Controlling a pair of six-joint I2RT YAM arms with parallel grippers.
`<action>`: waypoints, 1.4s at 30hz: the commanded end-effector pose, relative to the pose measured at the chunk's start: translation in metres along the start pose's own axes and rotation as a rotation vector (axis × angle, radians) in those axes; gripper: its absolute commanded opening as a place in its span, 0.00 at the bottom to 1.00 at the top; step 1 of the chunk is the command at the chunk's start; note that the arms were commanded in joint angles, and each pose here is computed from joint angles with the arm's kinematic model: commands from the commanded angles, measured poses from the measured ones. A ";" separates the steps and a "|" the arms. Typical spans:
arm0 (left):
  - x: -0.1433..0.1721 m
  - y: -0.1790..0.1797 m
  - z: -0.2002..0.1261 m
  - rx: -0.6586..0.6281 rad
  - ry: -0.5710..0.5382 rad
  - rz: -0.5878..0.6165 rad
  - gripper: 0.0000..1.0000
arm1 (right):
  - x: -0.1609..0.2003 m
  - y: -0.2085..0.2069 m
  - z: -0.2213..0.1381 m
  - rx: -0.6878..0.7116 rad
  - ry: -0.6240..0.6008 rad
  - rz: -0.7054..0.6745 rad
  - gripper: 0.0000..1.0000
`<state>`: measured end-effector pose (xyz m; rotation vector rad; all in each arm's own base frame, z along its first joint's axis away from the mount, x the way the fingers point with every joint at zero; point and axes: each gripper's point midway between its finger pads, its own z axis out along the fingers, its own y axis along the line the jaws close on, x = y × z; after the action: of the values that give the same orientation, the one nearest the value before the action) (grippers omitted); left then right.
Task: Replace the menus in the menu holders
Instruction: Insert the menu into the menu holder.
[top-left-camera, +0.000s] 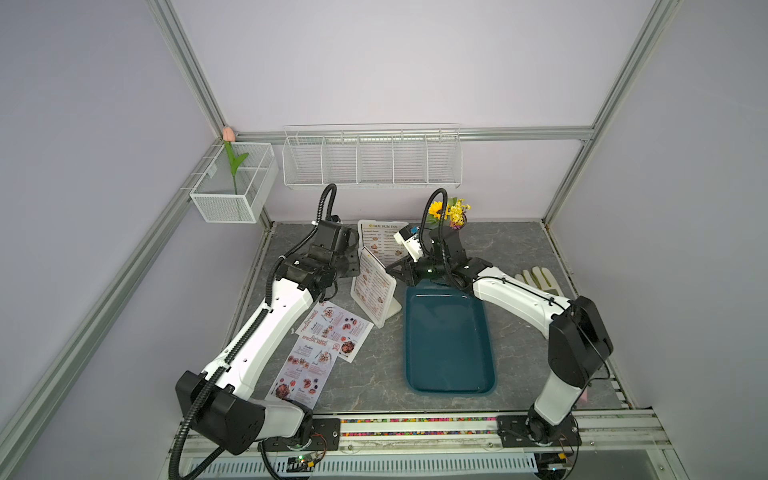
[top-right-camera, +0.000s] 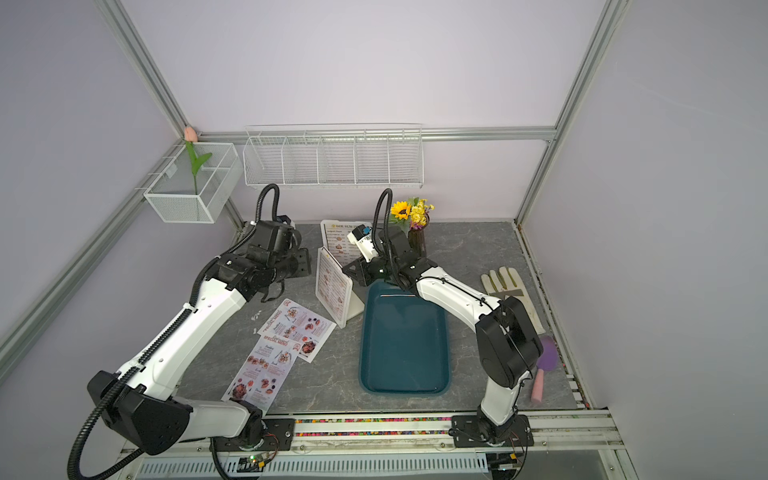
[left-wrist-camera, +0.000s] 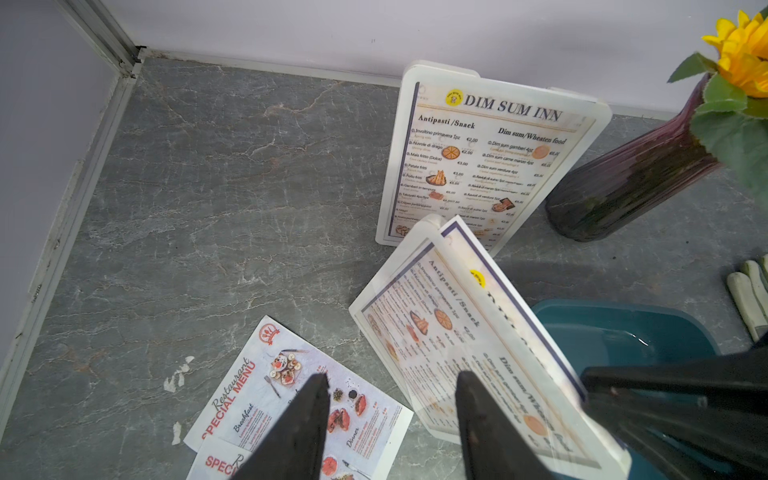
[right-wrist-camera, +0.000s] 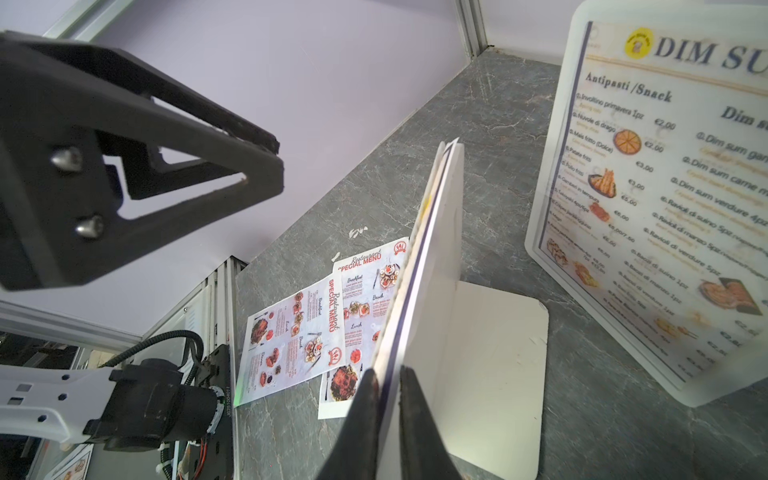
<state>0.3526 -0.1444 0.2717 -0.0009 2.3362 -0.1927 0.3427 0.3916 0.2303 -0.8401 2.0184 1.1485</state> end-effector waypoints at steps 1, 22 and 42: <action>-0.002 0.005 -0.004 -0.015 -0.019 -0.021 0.52 | -0.003 0.006 -0.001 0.000 -0.003 -0.005 0.20; -0.004 0.003 -0.004 -0.009 -0.016 -0.019 0.52 | -0.047 -0.012 0.018 0.010 -0.082 -0.010 0.19; 0.000 0.006 -0.001 -0.019 -0.010 -0.014 0.52 | -0.044 -0.004 0.026 -0.067 -0.087 0.021 0.14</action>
<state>0.3526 -0.1443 0.2717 -0.0012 2.3357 -0.1925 0.3787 0.4206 0.2446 -0.7812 1.9632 1.2187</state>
